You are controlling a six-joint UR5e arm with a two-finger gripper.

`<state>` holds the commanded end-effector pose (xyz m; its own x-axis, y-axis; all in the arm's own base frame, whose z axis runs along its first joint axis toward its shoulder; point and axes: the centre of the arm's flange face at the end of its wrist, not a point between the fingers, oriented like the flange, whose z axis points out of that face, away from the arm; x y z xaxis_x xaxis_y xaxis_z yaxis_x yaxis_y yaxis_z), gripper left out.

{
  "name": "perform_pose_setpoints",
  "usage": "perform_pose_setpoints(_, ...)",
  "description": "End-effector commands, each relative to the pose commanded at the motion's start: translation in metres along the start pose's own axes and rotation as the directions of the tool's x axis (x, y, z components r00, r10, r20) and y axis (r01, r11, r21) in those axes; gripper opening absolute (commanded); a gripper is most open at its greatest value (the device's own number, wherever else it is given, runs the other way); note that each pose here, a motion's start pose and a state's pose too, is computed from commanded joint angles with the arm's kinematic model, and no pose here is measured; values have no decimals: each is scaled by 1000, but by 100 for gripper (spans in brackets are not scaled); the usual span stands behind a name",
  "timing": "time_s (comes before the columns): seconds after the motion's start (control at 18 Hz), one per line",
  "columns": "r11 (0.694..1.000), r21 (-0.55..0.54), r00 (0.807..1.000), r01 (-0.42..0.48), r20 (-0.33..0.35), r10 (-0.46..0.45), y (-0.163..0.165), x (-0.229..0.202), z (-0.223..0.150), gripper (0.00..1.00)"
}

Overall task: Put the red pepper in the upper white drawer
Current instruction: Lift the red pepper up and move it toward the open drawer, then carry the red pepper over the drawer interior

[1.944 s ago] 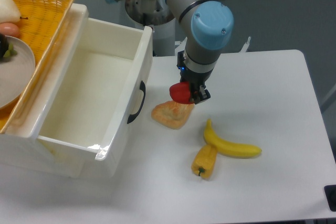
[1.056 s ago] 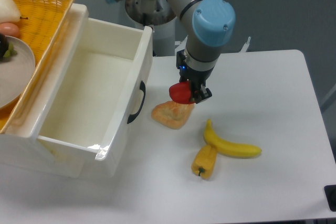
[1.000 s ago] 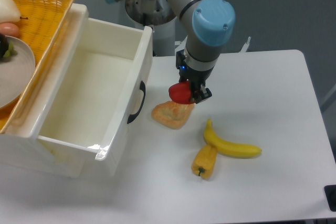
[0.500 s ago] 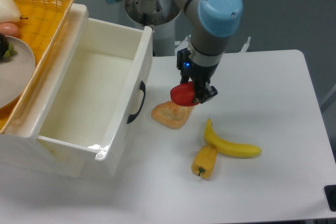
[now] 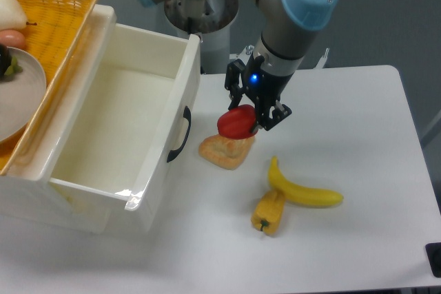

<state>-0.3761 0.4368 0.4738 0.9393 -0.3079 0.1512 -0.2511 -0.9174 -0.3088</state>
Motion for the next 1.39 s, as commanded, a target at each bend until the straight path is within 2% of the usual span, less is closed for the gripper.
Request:
perform_pose_setpoints(0.33, 985, 118, 992, 124, -7, -124, -11, 20, -23, 41)
perform_pose_setpoints(0.72, 942, 215, 966, 257, -41, -255, -22, 41, -45, 41)
perform_pose_setpoints(1.39, 964, 152, 976, 218, -58, -211, -47, 90, -36, 41)
